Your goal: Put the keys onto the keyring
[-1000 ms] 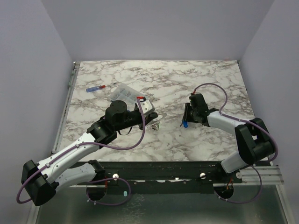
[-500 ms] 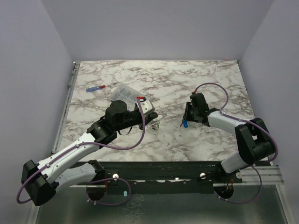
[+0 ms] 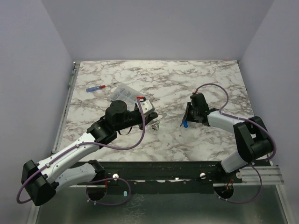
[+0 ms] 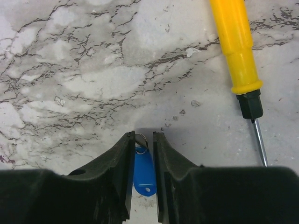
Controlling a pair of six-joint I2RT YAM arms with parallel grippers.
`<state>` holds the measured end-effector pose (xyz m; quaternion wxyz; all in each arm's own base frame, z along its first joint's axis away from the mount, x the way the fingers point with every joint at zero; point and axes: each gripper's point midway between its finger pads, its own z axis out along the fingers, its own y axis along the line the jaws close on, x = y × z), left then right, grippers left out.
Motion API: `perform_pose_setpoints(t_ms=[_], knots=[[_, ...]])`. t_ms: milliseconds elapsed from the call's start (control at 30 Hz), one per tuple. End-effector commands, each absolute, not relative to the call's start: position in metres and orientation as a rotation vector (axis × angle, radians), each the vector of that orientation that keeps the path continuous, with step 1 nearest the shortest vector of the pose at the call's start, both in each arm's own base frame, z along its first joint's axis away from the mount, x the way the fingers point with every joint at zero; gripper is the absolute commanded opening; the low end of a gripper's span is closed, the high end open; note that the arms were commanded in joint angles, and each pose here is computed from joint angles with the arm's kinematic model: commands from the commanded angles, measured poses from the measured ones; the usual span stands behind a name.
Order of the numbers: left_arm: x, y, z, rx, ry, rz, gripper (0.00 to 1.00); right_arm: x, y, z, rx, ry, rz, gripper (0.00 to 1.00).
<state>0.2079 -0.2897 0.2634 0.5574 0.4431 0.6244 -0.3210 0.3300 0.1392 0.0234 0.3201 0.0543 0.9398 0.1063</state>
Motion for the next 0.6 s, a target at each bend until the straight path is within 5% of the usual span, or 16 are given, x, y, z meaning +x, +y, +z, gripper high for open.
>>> perform_pose_setpoints(t_ms=[0,567], knots=[[0.210,-0.288,0.270,1.032,1.449,-0.742,0.00,0.327,0.140,0.017,0.155,2.485,0.302,0.28],[0.211,-0.288,0.270,1.032,1.451,-0.741,0.00,0.329,0.139,0.032,0.151,2.454,0.310,0.01]])
